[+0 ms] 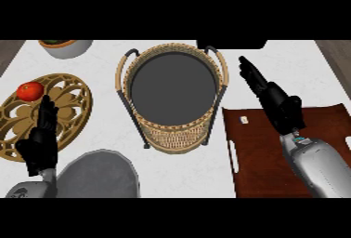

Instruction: Pick the cupcake from the tray and place it in the tiered basket

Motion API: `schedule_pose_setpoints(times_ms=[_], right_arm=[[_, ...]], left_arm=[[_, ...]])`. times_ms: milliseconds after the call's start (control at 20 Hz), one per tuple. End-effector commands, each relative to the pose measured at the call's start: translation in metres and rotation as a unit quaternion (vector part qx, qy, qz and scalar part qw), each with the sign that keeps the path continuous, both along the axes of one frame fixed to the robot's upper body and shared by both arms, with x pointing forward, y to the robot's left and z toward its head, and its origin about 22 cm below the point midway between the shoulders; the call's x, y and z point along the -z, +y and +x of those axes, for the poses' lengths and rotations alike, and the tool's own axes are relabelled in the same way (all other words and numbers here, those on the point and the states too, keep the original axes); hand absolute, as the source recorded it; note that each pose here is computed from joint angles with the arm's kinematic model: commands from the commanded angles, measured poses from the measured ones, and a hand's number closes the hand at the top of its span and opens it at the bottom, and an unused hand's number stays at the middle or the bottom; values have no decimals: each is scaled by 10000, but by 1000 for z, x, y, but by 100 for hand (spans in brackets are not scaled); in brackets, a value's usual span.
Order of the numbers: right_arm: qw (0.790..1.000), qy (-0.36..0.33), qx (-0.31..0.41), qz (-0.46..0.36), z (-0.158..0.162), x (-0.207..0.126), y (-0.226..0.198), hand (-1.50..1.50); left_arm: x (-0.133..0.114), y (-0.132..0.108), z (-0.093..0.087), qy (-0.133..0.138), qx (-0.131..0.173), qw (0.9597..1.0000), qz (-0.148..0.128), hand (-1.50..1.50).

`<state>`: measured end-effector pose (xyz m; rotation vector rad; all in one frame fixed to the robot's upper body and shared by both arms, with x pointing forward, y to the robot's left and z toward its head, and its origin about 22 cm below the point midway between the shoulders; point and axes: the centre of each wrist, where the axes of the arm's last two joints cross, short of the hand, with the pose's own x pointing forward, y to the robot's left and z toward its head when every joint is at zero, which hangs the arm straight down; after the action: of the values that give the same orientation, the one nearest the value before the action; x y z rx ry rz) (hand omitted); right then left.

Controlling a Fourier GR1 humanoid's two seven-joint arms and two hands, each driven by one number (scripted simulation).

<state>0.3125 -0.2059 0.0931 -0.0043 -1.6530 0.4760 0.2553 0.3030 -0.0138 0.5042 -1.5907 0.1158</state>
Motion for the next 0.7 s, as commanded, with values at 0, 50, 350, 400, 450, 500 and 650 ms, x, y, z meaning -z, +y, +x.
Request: schedule_pose_setpoints(times_ms=[0,50,350,400,450,500,650], right_arm=[[9985,-505,196,114,-23,1,-18,150],[9952,-882,359,212,-28,3,-48,150],[9141,-1673,3613,772,-40,10,-142,-150],[8985,-1806,3839,1130,-48,17,-149,-150],[8881,-1911,4000,1215,-61,33,-154,-150],[8923,-2126,3830,1088,-84,49,-157,-150],[9137,-2442,3218,448,-133,84,-167,-150]], left_arm=[[6,-19,8,148,403,9990,-113,0],[-2,-10,2,345,685,9965,-346,0],[10,-41,-2,900,1389,9805,-1063,0],[8,-47,0,956,1553,9753,-1245,0],[0,-55,4,986,1736,9715,-1276,0],[-3,-52,3,1072,1898,9667,-1339,0],[-21,-59,11,1173,2323,9572,-1267,0]])
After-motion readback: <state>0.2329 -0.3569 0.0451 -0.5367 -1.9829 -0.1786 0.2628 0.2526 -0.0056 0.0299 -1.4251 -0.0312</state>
